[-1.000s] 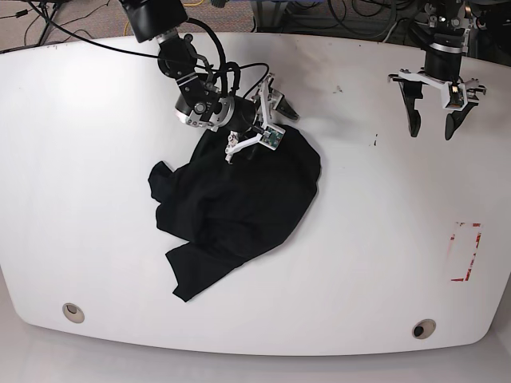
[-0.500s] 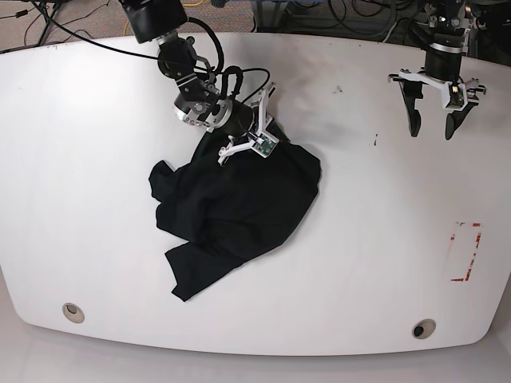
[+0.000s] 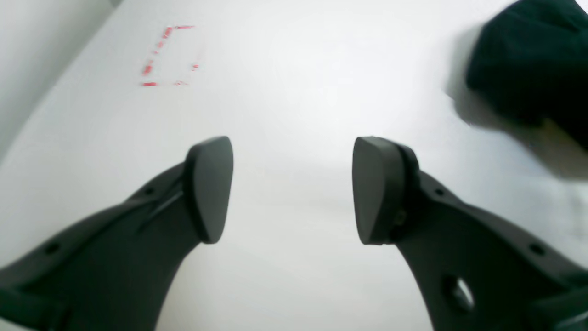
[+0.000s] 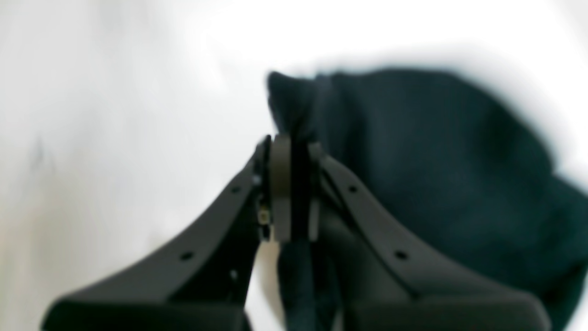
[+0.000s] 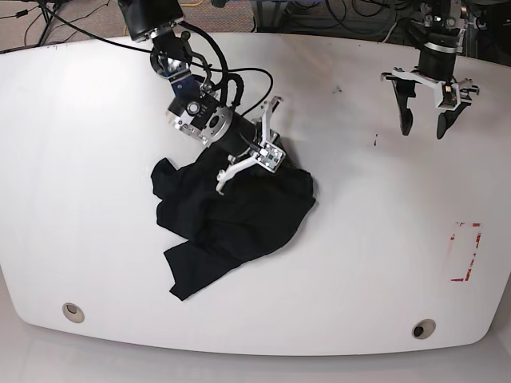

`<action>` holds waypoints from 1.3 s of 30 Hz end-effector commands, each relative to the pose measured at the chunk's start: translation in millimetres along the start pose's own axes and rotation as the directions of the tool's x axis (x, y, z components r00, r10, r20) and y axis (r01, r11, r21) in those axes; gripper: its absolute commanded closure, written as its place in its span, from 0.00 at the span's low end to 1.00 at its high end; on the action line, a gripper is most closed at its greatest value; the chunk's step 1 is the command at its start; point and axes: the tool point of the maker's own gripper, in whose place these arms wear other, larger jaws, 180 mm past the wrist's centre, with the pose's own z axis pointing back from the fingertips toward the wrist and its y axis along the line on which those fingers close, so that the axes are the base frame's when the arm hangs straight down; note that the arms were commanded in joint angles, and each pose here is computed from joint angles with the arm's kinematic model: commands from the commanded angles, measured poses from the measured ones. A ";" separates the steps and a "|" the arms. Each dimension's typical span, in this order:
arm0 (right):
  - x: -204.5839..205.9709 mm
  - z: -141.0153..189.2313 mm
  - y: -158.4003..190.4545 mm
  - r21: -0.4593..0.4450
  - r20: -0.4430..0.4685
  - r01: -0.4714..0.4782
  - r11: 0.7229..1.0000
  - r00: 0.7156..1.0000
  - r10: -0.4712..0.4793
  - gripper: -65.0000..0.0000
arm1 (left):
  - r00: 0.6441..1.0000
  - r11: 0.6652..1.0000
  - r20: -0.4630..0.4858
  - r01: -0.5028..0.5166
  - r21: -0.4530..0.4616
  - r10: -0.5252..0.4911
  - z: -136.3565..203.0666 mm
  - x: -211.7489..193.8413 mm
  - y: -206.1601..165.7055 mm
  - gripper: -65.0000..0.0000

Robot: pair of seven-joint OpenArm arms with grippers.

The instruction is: Layout the t-shirt on the table in an organized manner, then fold the t-shirt properly

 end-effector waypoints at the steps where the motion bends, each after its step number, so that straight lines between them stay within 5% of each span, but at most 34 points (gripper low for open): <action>1: 45.3 4.3 -22.1 -0.053 0.119 -0.042 0.998 0.992 0.049 1.00 | 0.999 1.000 0.039 0.004 -0.012 -0.003 -0.1 10.1 -3.4 0.40; 11: 153.1 17.6 -85.3 -0.225 0.254 -0.202 0.953 0.932 0.258 1.00 | 0.998 0.997 0.061 -0.025 -0.067 0.029 -12.0 13.9 -26.0 0.40; 24: 253.7 46.2 -140.0 -0.403 0.343 -0.326 0.855 0.812 0.472 1.00 | 0.995 0.986 0.080 -0.052 -0.161 0.065 -25.2 20.6 -62.1 0.40; 34: 298.0 66.5 -156.1 -0.482 0.365 -0.364 0.797 0.744 0.560 0.99 | 0.997 0.979 0.016 -0.065 -0.192 0.069 -49.7 13.2 -76.8 0.40; 39: 305.0 71.8 -161.3 -0.501 0.364 -0.367 0.784 0.732 0.575 0.99 | 0.996 0.976 0.027 -0.081 -0.203 0.089 -66.2 16.2 -85.0 0.40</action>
